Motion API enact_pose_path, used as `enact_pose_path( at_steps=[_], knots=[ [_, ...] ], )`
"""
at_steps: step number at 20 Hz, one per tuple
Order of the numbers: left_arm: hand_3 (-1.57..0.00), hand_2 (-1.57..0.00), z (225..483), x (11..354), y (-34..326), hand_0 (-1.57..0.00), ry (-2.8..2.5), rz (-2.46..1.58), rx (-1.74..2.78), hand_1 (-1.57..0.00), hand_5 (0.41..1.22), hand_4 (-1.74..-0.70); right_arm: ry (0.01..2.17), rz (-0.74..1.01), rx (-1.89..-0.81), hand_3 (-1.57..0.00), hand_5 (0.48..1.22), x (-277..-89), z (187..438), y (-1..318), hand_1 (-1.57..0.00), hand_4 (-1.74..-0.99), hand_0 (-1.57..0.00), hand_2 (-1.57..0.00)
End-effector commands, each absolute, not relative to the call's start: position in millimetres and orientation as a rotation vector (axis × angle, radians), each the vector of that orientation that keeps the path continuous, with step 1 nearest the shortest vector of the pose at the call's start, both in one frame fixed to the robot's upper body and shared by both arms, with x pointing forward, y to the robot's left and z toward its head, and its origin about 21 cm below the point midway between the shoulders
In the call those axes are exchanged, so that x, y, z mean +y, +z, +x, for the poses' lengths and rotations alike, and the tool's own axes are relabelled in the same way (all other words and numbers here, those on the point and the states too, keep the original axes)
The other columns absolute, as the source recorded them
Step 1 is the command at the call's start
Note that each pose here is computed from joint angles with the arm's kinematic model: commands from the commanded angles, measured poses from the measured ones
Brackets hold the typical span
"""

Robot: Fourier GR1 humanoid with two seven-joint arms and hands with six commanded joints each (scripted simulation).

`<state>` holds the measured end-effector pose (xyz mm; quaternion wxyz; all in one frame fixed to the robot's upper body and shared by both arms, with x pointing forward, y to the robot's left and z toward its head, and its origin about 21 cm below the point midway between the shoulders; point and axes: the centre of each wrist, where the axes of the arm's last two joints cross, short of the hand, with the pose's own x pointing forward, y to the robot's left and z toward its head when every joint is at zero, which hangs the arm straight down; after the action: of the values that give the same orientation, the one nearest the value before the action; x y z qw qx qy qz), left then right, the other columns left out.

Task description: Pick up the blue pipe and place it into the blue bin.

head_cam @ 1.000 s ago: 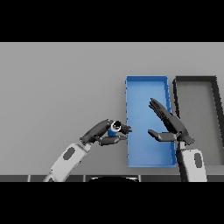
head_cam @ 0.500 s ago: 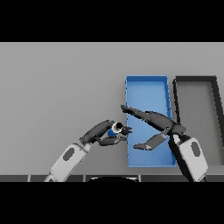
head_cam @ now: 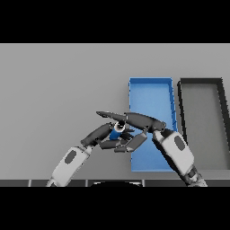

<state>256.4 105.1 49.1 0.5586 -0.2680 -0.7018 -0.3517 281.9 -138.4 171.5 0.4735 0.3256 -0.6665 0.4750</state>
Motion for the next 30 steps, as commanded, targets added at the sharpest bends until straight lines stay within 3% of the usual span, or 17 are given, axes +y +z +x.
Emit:
enact_pose_path(
  at_steps=[1,3,4,5,6,7,9,10,12,14,16,21,22,23,25,28,30],
  knots=[
    [-1.55,-1.57,256.1,101.9,49.5,-1.57,-0.824,-0.634,-1.65,-1.57,1.221,-1.5,1.175,0.806,-1.62,0.0,0.506,-133.0,284.4,172.7,0.0,-1.208,0.0,0.0],
    [-1.56,-1.57,258.3,101.2,48.3,-1.57,-0.829,-0.62,-1.641,-1.57,1.221,-1.47,1.189,0.827,-1.59,0.0,0.498,-126.2,290.8,171.4,0.0,-1.21,0.0,-0.01],
    [-1.56,-1.57,257.1,100.5,50.8,-1.57,-0.824,-0.617,-1.633,-1.57,1.221,-1.52,1.204,0.839,-1.582,-0.03,0.493,-121.1,291.1,171.6,-0.03,-1.236,-0.02,-0.05],
    [-1.28,-1.57,255.4,102.0,52.2,-1.57,-0.818,-0.629,-1.652,-1.57,1.221,-1.57,1.215,0.836,-1.59,-0.12,0.483,-118.3,296.0,176.7,-0.14,-1.291,-0.11,-0.16],
    [-1.19,-1.57,256.5,104.0,52.4,-1.57,-0.858,-0.559,-1.618,-1.57,1.221,-1.6,1.238,0.85,-1.586,-0.25,0.477,-113.2,295.0,176.3,-0.3,-1.348,-0.26,-0.31],
    [-1.12,-1.57,256.8,107.5,55.7,-1.57,-0.927,-0.497,-1.595,-1.53,1.221,-1.63,1.262,0.858,-1.587,-0.52,0.477,-108.6,293.8,176.7,-0.49,-1.365,-0.47,-0.49],
    [-1.21,-1.57,254.0,106.3,59.2,-1.57,-0.912,-0.505,-1.636,-1.54,1.221,-1.67,1.263,0.903,-1.6,-0.77,0.516,-103.3,295.7,179.7,-0.88,-1.486,-0.87,-0.88],
    [-1.28,-1.57,253.2,101.9,55.6,-1.57,-0.887,-0.534,-1.638,-1.55,1.221,-1.68,1.25,0.91,-1.596,-0.88,0.57,-101.1,296.6,179.7,-1.02,-1.527,-1.01,-1.02],
    [-1.39,-1.57,251.9,99.7,50.8,-1.57,-0.851,-0.6,-1.649,-1.56,1.221,-1.7,1.211,0.972,-1.592,-1.13,0.755,-98.8,291.4,174.4,-1.22,-1.474,-1.21,-1.22],
    [-1.45,-1.57,254.9,104.0,49.7,-1.57,-0.822,-0.626,-1.66,-1.56,1.221,-1.72,1.205,0.974,-1.622,-1.29,0.923,-98.9,291.9,173.2,-1.34,-1.445,-1.34,-1.34],
    [-1.5,-1.57,256.4,101.3,51.1,-1.57,-0.833,-0.622,-1.669,-1.57,1.221,-1.72,1.267,0.95,-1.659,-1.39,1.03,-98.3,288.4,175.9,-1.43,-1.435,-1.42,-1.43],
    [-1.55,-1.57,256.3,102.8,54.3,-1.57,-0.842,-0.611,-1.661,-1.57,1.221,-1.73,1.241,1.014,-1.643,-1.51,1.158,-98.0,288.5,174.6,-1.52,-1.47,-1.52,-1.52],
    [-1.44,-1.57,257.0,103.6,55.3,-1.57,-0.841,-0.619,-1.667,-1.57,1.221,-1.72,1.231,1.016,-1.646,-1.52,1.171,-98.7,287.4,175.3,-1.53,-1.475,-1.53,-1.53],
    [-1.47,-1.46,256.3,103.0,54.9,-1.57,-0.854,-0.608,-1.676,-1.51,1.221,-1.66,1.227,1.012,-1.65,-1.53,1.181,-99.9,288.2,175.2,-1.54,-1.478,-1.54,-1.54],
    [-0.96,-0.95,258.7,104.7,56.1,-1.05,-0.908,-0.572,-1.691,-0.99,1.221,-1.43,1.216,1.007,-1.667,-1.55,1.195,-97.6,287.1,176.9,-1.55,-1.483,-1.55,-1.55],
    [-0.49,-0.49,260.3,107.4,50.6,-0.53,-0.974,-0.554,-1.676,-0.51,1.221,-1.14,1.228,0.975,-1.657,-1.56,1.208,-97.2,283.0,176.4,-1.56,-1.486,-1.56,-1.56],
    [-0.31,-0.31,261.6,107.0,54.9,-0.34,-1.016,-0.498,-1.69,-0.32,1.063,-1.0,1.21,0.97,-1.683,-1.56,1.213,-97.2,285.6,177.8,-1.56,-1.488,-1.56,-1.56]
  ],
)
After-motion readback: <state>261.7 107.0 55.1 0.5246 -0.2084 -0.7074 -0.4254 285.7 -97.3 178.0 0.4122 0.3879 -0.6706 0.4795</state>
